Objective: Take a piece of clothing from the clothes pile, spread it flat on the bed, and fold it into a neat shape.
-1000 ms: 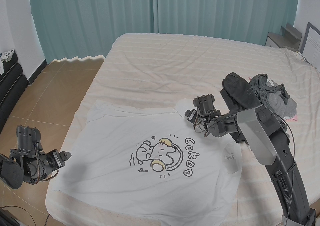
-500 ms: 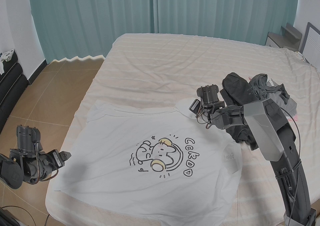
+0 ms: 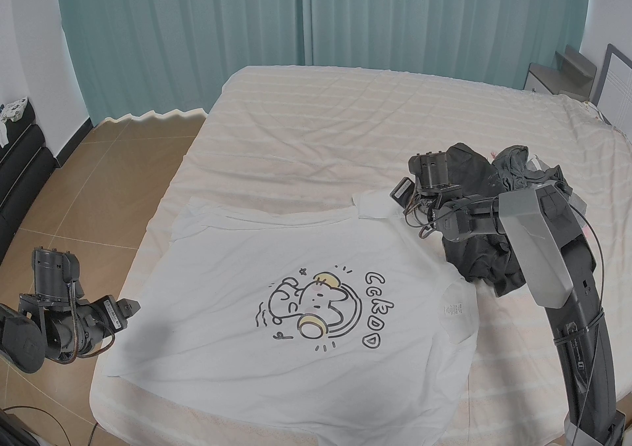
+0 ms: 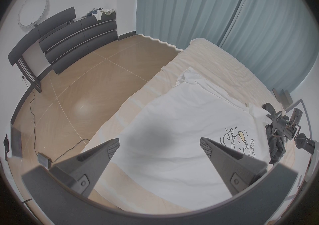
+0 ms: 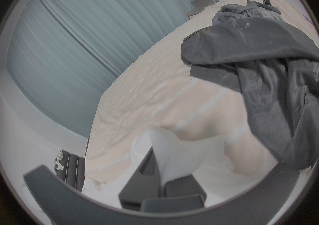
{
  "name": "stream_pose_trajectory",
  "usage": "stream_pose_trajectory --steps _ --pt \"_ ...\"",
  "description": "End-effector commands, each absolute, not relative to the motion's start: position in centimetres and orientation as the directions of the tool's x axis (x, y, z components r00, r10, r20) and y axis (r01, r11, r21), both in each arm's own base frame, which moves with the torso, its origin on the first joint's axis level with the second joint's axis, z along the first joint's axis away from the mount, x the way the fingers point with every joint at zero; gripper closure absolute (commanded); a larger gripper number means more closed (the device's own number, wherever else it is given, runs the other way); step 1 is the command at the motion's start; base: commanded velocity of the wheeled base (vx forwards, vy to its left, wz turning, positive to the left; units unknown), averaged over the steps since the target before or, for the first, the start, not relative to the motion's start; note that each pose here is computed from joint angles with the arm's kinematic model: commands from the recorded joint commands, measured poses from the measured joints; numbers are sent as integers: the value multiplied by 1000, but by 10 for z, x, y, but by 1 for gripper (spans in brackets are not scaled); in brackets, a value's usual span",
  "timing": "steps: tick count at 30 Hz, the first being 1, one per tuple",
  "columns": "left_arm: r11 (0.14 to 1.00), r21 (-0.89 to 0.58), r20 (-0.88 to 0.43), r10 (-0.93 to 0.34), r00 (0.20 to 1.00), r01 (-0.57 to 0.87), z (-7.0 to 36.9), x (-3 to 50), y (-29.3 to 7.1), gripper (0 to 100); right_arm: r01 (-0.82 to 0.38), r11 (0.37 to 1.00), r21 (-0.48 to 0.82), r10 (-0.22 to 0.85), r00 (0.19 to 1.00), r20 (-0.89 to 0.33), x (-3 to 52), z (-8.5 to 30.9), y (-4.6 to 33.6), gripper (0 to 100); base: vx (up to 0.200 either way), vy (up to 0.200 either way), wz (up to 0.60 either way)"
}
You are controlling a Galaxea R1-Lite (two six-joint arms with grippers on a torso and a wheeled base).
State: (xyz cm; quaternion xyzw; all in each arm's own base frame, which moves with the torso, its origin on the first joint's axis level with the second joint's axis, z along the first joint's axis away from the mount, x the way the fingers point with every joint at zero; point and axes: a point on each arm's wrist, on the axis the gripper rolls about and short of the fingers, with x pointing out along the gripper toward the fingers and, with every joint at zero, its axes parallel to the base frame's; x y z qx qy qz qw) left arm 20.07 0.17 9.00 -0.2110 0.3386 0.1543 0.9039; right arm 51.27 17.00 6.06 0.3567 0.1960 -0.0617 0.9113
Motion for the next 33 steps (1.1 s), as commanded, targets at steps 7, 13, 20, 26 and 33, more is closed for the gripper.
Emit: stream_pose_trajectory --steps 7,13,20,26,33 --pt "864 -274 -681 136 719 -423 89 201 1 0 318 711 627 -49 912 -407 525 54 129 100 0 0 0" --pt "863 -276 -683 134 718 -423 88 201 1 0 340 708 619 -61 903 -425 528 47 120 100 0 0 0" --pt "863 -276 -683 134 718 -423 88 201 1 0 350 700 623 -74 903 -424 531 46 107 0 0 0 0" --pt "861 -283 -680 131 722 -422 89 201 1 0 361 695 622 -90 902 -422 531 52 104 0 0 0 0" --pt "862 -342 -667 59 743 -375 94 200 0 0 402 666 629 -95 882 -462 517 90 103 0 0 0 0"
